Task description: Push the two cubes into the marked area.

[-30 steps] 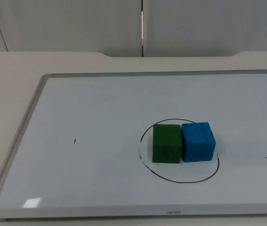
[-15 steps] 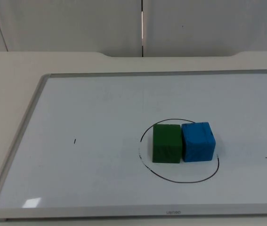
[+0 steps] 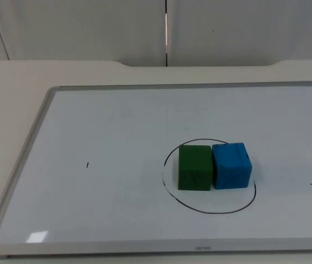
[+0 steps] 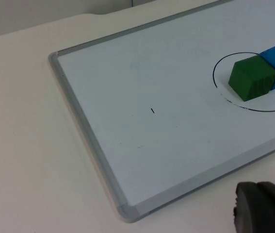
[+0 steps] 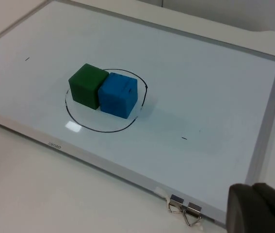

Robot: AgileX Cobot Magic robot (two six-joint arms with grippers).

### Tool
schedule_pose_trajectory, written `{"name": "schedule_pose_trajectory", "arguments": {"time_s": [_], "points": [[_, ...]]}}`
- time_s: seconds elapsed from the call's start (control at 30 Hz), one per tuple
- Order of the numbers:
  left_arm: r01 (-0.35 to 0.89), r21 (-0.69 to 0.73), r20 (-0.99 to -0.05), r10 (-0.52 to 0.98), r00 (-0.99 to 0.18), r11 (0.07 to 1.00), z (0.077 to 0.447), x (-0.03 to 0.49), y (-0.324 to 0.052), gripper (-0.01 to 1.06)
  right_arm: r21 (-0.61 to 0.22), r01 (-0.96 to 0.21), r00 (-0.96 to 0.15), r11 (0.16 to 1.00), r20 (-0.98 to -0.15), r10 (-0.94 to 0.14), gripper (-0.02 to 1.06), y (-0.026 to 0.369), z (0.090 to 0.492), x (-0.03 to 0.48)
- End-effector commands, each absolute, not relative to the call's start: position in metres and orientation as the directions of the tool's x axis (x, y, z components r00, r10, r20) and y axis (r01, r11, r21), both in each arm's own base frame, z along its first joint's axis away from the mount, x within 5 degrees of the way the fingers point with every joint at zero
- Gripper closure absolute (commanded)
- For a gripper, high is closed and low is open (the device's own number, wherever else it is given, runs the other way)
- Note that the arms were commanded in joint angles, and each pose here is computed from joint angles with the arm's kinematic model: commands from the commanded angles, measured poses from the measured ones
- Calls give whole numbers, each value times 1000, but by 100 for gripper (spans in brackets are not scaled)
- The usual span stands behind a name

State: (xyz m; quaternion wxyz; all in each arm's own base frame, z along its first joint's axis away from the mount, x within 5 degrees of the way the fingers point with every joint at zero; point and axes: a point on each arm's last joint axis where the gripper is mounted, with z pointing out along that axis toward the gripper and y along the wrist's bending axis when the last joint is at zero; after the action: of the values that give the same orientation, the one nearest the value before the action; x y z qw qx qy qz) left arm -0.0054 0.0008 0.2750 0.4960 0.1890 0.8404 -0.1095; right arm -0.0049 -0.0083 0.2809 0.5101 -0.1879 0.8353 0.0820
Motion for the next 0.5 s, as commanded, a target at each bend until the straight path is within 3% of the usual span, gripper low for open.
{"name": "schedule_pose_trajectory", "arguments": {"time_s": [0.0, 0.23, 0.33, 0.4, 0.43, 0.47], "points": [[417, 1, -880, 199, -431, 909, 274, -5, 1, 105, -66, -408, -393, 911, -887, -241, 105, -8, 280, -4], [416, 2, -880, 199, -432, 910, 274, -5, 1, 105, -66, -408, -393, 911, -887, -241, 103, -8, 280, -4], [416, 2, -880, 199, -432, 910, 274, -5, 1, 105, -66, -408, -393, 911, -887, -241, 93, -8, 280, -4], [416, 2, -880, 199, -432, 910, 274, -5, 1, 105, -66, -408, -393, 911, -887, -241, 78, -8, 280, -4], [416, 2, -880, 199, -432, 910, 274, -5, 1, 105, -66, -408, -393, 911, -887, -241, 78, -8, 280, -4], [416, 2, -880, 199, -432, 910, 274, -5, 1, 105, -66, -408, -393, 911, -887, -241, 67, -8, 280, -4]]}}
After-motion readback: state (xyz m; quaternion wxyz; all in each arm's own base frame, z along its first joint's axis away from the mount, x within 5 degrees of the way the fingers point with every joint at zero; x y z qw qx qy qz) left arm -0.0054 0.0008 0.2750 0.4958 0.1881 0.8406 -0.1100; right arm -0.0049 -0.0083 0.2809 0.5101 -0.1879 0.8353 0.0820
